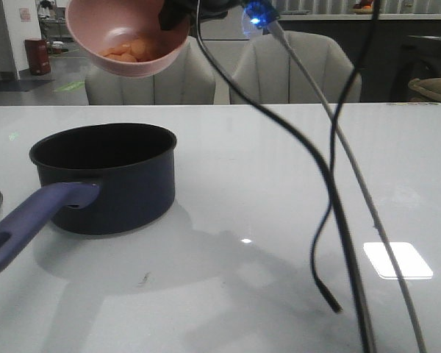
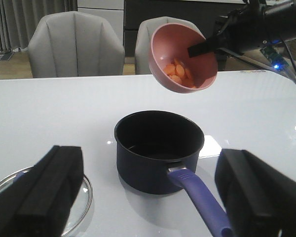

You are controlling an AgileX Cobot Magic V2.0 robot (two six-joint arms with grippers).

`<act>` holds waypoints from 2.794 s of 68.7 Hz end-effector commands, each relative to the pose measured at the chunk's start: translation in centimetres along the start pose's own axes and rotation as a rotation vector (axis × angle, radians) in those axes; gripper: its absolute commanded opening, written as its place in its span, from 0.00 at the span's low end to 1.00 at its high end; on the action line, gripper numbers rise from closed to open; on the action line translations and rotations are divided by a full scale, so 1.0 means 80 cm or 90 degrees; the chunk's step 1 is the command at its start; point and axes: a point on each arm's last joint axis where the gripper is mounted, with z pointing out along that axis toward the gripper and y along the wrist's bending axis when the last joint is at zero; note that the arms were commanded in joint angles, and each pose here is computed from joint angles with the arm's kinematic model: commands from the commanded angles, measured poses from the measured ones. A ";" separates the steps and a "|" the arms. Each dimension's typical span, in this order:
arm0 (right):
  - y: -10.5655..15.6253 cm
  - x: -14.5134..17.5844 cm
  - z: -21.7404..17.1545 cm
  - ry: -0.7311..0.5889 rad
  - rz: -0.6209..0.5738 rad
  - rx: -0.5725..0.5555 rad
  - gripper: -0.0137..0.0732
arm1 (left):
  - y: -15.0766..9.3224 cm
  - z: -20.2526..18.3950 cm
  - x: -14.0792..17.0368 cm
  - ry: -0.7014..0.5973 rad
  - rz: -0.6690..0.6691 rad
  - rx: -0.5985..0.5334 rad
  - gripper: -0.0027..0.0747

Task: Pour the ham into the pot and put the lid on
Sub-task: 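Lift the pink bowl with the right gripper over the pot, then tilt the pink bowl with the right gripper to pour pieces into pot, then carry the empty bowl back and lower it onto the table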

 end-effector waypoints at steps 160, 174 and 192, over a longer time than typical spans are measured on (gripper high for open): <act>0.053 -0.055 -0.104 -0.179 -0.179 0.005 0.31 | -0.002 -0.002 -0.018 -0.058 -0.003 0.008 0.79; 0.018 -0.059 -0.139 -0.057 -0.166 -0.065 0.31 | -0.002 -0.002 -0.018 -0.058 -0.003 0.008 0.79; -0.062 -0.041 -0.161 0.097 -0.057 -0.028 0.31 | -0.002 -0.002 -0.018 -0.058 -0.003 0.008 0.79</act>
